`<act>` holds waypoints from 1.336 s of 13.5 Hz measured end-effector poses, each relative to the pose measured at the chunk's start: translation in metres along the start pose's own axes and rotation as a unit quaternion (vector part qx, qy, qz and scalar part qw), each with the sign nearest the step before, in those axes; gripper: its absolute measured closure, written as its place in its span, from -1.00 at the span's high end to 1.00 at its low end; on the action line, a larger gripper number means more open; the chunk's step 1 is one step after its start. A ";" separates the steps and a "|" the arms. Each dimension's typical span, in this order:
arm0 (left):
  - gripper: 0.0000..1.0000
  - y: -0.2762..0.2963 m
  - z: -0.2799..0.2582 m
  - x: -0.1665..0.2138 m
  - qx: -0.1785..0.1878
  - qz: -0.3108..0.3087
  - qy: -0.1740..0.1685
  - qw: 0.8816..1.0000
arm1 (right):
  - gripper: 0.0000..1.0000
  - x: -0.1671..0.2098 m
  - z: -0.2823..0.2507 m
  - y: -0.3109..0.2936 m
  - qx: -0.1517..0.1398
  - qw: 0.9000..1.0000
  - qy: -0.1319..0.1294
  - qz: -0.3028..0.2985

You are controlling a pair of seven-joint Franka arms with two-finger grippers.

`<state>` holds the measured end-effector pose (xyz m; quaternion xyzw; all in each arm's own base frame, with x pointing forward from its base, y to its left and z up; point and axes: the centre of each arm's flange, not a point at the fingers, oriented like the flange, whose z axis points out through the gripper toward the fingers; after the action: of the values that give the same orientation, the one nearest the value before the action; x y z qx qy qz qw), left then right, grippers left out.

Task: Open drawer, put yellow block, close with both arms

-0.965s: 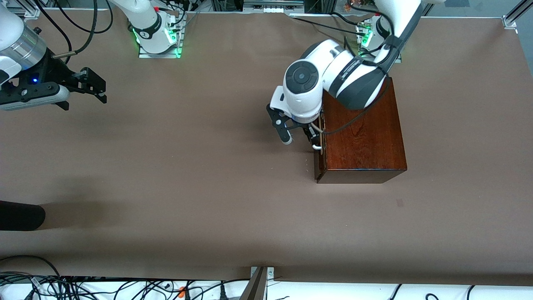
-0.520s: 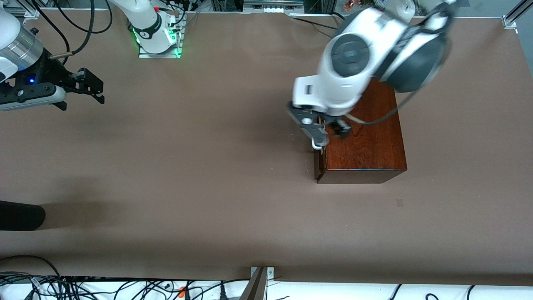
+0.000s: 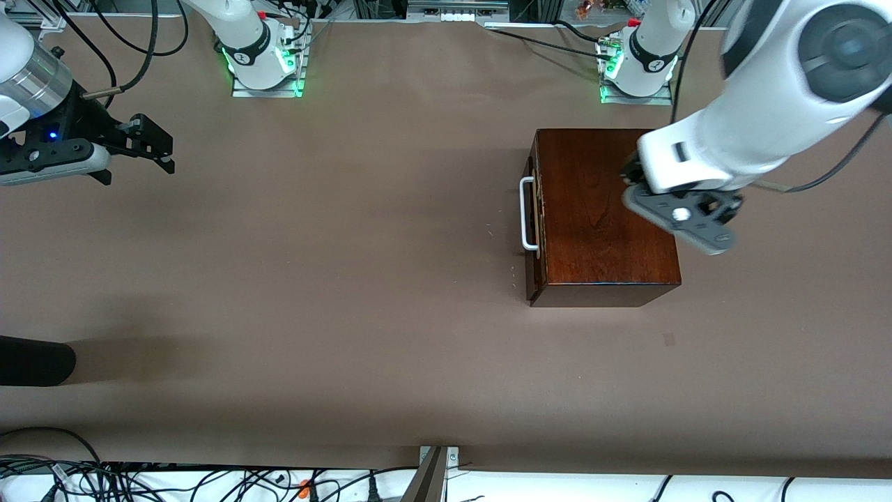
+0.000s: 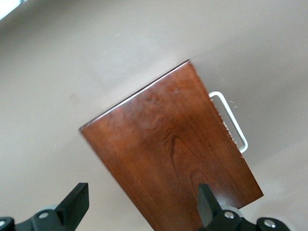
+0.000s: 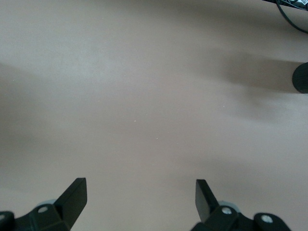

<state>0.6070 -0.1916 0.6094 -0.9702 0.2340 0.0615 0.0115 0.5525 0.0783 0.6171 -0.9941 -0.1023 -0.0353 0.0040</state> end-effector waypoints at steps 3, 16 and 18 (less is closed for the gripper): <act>1.00 -0.017 -0.015 -0.029 0.013 -0.059 -0.004 0.998 | 1.00 0.000 0.000 0.000 0.000 1.000 0.000 0.000; 1.00 -0.097 0.004 -0.130 -0.010 -0.188 0.010 0.982 | 1.00 0.000 0.000 0.003 0.000 1.000 0.000 0.003; 1.00 -0.098 0.004 -0.134 -0.014 -0.203 0.011 0.979 | 1.00 0.000 0.001 0.007 0.000 1.000 -0.001 0.006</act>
<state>0.5330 -0.0436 0.6219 -0.9982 0.0318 0.0506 0.0073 0.5537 0.0716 0.6164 -0.9947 -0.0963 -0.0347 0.0038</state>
